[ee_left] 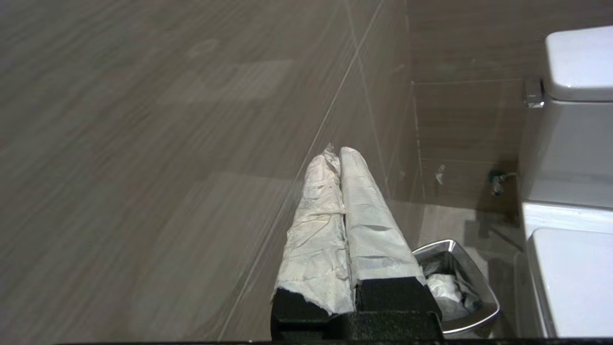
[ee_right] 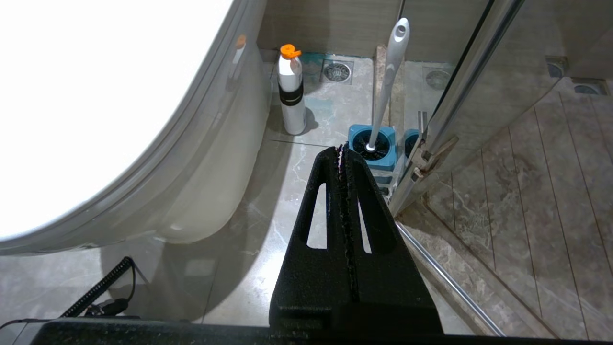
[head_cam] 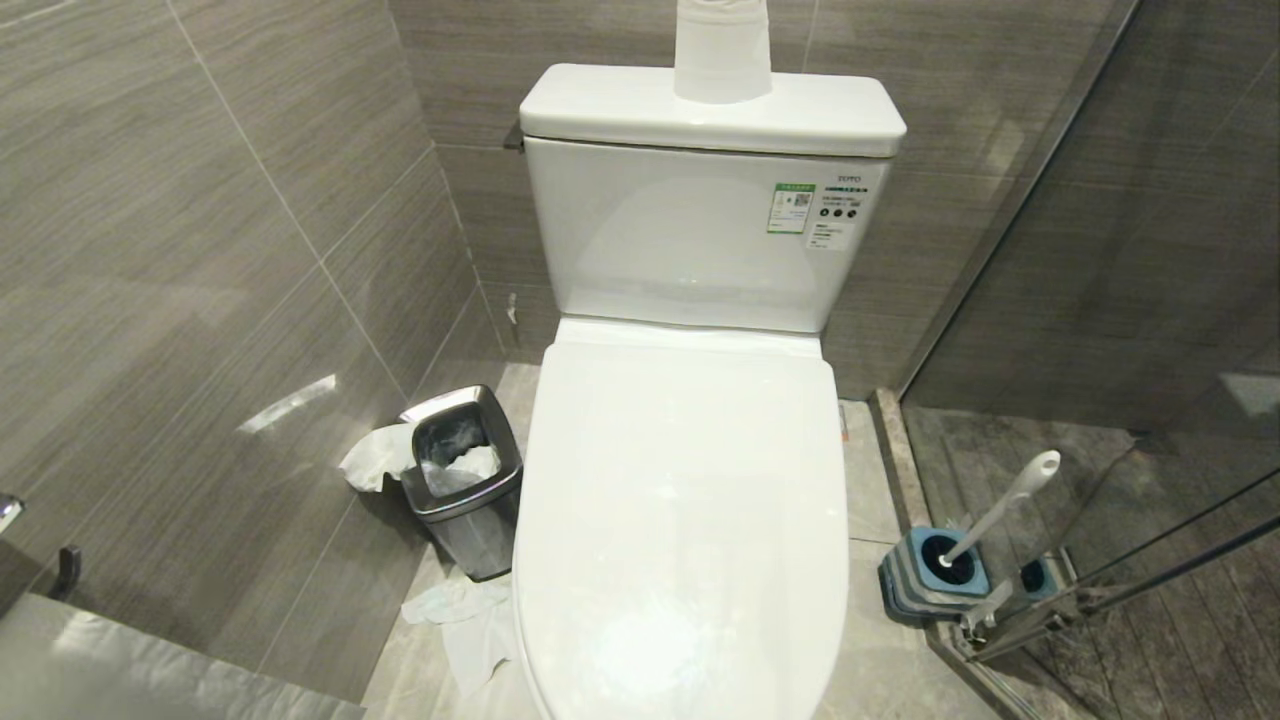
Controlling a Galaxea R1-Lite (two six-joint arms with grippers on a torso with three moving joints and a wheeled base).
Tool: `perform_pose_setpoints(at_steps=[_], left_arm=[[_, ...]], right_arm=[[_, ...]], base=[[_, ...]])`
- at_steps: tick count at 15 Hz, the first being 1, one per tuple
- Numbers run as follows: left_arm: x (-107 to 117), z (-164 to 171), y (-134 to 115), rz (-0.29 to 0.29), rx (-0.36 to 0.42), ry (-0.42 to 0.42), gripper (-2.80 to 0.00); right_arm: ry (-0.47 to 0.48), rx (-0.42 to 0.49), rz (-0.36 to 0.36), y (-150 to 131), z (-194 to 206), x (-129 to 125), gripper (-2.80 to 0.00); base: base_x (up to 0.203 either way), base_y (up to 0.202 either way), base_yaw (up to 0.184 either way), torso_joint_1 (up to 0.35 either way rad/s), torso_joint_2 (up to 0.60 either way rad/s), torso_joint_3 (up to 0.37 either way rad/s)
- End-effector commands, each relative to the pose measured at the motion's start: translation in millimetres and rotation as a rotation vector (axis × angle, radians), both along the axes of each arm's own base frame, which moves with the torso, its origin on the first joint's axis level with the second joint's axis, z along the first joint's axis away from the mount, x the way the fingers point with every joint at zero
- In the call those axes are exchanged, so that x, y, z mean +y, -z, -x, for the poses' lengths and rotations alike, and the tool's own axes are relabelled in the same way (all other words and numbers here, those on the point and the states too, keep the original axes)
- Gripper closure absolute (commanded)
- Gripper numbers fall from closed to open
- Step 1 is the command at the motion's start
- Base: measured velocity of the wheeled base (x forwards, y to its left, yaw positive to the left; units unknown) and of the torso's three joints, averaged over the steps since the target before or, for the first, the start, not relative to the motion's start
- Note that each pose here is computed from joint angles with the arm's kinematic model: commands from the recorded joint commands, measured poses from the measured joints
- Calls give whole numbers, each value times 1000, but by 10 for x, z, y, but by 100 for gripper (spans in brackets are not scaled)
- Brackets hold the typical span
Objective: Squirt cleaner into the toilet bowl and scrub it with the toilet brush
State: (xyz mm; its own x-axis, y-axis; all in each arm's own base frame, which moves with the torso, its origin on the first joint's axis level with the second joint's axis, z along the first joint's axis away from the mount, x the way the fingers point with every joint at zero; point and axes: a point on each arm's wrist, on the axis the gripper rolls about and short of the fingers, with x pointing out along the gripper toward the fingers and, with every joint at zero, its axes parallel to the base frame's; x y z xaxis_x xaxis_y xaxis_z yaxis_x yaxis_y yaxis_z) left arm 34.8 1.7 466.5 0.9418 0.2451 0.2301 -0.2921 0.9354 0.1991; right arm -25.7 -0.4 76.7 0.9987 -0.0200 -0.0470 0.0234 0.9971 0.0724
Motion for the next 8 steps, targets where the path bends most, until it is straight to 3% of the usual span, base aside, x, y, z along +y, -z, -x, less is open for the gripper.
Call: perform_pose_setpoints(at_steps=[1, 6, 8], left_arm=[[129, 487, 191, 4, -37, -38, 0], [162, 923, 675, -8, -13, -136, 0], [131, 1058, 834, -28, -14, -128, 0]], right_arm=[[0, 1, 0, 0, 0, 0, 0], [0, 1, 0, 0, 0, 0, 0], [1, 1, 0, 0, 0, 0, 0]], base=[[0, 0, 0, 0, 0, 0], [0, 0, 0, 0, 0, 0], [0, 0, 0, 0, 0, 0]])
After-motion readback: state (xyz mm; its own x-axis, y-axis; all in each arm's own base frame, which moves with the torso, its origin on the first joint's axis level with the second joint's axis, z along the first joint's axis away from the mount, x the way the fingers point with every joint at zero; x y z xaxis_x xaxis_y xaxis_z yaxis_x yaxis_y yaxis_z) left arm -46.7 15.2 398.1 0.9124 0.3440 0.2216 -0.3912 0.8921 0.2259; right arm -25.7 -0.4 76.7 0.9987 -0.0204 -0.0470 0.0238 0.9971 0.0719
